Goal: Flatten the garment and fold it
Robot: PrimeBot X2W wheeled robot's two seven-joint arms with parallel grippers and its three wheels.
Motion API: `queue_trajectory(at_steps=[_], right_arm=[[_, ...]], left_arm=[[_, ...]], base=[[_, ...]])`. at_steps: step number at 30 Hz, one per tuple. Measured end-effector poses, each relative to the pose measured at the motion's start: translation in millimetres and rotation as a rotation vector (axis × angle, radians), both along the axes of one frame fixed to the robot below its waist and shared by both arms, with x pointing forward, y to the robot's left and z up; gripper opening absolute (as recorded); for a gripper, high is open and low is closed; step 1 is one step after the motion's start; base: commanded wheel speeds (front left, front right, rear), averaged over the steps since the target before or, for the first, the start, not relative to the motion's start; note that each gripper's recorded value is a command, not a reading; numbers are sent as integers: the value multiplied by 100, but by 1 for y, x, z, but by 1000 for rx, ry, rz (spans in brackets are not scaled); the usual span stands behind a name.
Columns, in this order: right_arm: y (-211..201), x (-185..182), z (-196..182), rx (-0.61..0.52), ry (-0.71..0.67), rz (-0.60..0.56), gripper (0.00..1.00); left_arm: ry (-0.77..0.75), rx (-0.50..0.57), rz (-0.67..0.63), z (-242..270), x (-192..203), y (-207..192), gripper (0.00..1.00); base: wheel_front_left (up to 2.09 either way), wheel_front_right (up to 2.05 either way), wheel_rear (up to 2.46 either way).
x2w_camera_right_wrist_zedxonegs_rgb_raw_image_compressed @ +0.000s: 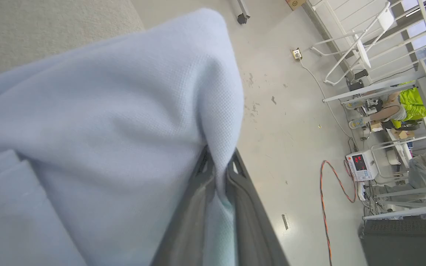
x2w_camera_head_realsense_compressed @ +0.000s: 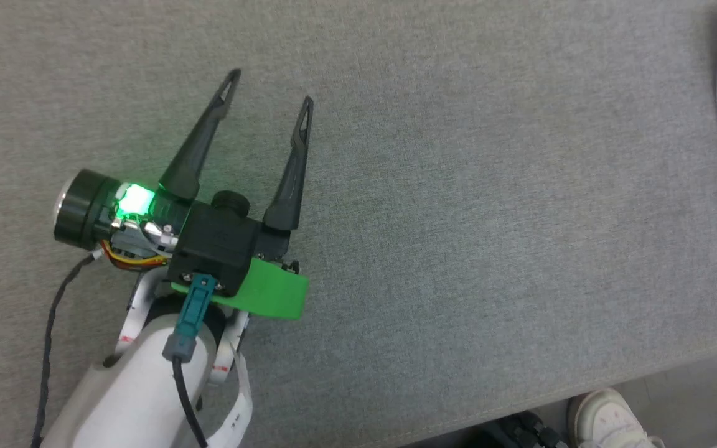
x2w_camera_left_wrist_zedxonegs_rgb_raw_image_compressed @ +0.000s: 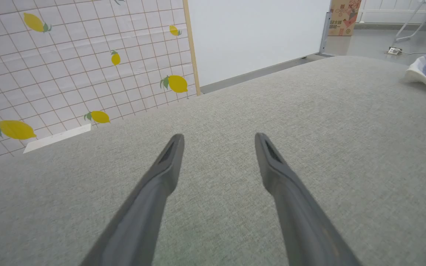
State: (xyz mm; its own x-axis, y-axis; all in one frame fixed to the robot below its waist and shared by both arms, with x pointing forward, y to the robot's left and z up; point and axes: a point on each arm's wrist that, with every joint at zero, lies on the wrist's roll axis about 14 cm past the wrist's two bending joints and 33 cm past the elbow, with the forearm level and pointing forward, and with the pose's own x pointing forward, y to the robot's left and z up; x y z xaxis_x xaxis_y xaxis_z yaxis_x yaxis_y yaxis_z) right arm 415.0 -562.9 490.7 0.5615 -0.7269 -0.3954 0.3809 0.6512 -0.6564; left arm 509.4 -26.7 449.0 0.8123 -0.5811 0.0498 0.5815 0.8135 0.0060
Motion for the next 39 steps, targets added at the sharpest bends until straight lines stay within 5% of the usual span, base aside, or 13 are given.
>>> queue_trajectory(at_steps=[11, 12, 13, 14, 29, 39], right_arm=[[-15, -8, -30, -2, 49, -77, 0], [-16, -9, -33, 2, 50, -86, 11], [-17, -10, -35, 3, 49, -90, 47], [-17, -10, -36, 2, 48, -93, 100], [-10, -6, -28, -2, 6, -49, 100], [17, 13, 20, 6, -259, 77, 100]], left_arm=[[51, 24, -13, -34, 5, -3, 100], [51, 23, -7, -34, 5, -2, 100], [49, 23, -2, -33, 6, -1, 100], [48, 22, 1, -33, 6, 0, 100], [-14, -67, 134, 2, 8, 25, 100], [-56, -128, 201, 39, -19, 44, 100]], base=[[0, 0, 0], [0, 0, 0], [0, 0, 0], [0, 0, 0], [0, 0, 0], [0, 0, 0]])
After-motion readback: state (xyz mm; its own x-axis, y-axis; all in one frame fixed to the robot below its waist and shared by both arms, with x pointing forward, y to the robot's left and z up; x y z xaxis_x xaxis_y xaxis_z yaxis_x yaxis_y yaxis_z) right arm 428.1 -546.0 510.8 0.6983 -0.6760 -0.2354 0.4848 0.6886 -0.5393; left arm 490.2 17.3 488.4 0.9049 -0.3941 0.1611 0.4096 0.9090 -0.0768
